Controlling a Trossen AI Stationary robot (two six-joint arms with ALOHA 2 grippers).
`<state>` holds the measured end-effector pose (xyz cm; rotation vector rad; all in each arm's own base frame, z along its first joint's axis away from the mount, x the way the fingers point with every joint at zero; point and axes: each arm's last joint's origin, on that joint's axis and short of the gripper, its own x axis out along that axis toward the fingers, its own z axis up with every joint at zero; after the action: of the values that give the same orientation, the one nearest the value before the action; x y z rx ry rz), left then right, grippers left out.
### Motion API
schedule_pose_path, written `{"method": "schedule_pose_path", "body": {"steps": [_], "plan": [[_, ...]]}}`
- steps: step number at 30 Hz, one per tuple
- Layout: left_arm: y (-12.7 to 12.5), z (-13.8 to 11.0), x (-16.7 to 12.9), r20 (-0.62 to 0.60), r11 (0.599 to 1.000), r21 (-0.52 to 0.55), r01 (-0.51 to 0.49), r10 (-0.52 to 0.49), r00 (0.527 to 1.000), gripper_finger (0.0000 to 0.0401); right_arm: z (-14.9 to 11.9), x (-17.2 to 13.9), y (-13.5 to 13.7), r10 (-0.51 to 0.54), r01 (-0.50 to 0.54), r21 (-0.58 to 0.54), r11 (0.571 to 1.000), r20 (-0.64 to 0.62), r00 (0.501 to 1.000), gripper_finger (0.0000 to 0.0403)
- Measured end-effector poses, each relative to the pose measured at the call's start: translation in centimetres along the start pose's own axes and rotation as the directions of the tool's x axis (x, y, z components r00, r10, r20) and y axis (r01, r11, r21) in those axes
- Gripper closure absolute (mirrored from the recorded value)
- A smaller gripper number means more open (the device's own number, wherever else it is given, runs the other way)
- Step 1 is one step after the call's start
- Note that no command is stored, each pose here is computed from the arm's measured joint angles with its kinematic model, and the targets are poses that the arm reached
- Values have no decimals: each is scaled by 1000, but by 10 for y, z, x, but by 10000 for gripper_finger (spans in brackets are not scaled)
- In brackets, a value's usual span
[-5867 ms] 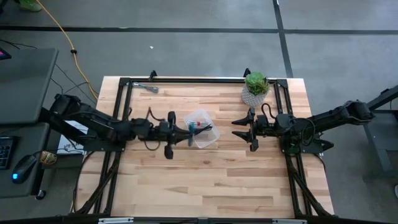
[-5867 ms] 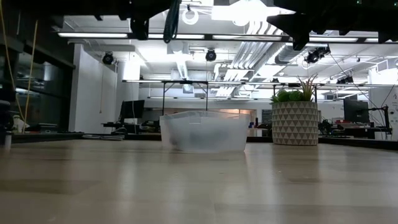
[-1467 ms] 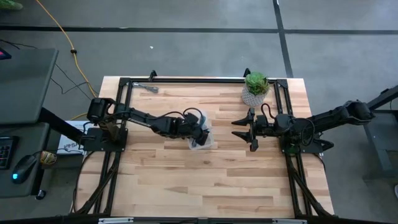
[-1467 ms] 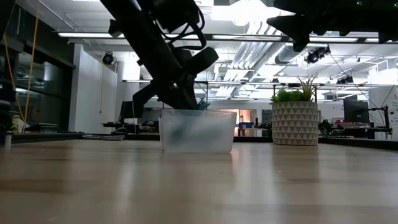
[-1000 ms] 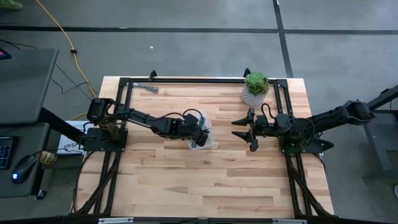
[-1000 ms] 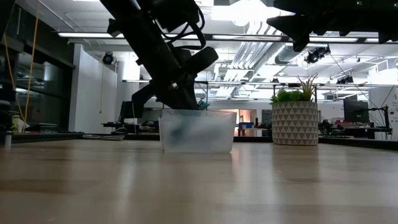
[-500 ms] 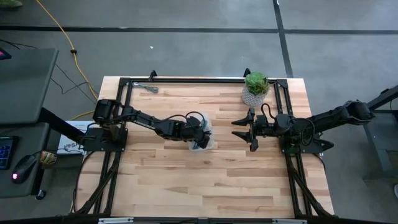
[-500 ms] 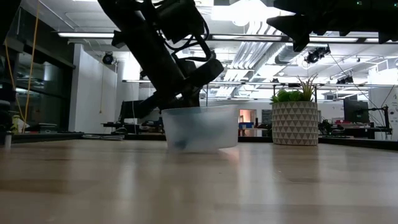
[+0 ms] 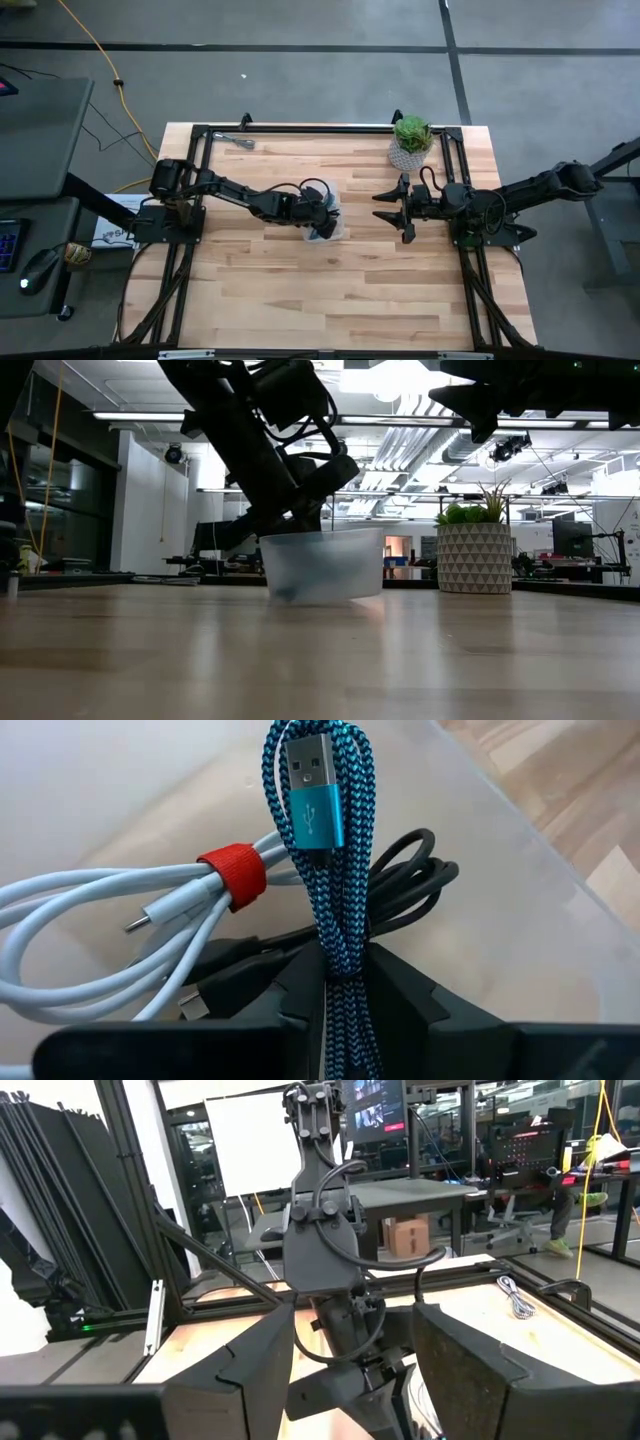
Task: Pick and place USB-C Cables
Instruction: Put the blue charger cable into the transparent bin, then put the white charger cable into the transparent bin
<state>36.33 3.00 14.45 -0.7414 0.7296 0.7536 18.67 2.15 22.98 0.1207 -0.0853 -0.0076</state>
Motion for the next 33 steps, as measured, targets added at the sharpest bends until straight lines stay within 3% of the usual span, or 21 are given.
{"method": "schedule_pose_path", "body": {"steps": [14, 28, 33], "plan": [[-8, 5, -4, -33, 997, 71, 28, -26, 999, 340, 0, 0, 0, 0, 0, 0, 1000, 0, 1000, 208], [-14, 13, -12, -62, 987, 156, -24, 34, 998, 242, 0, 0, 0, -1, 1, 0, 1000, 0, 1000, 208], [-19, 20, -19, -67, 977, 208, -48, 63, 996, 227, 0, 0, 0, -1, 1, 0, 1000, 0, 1000, 208]]}}
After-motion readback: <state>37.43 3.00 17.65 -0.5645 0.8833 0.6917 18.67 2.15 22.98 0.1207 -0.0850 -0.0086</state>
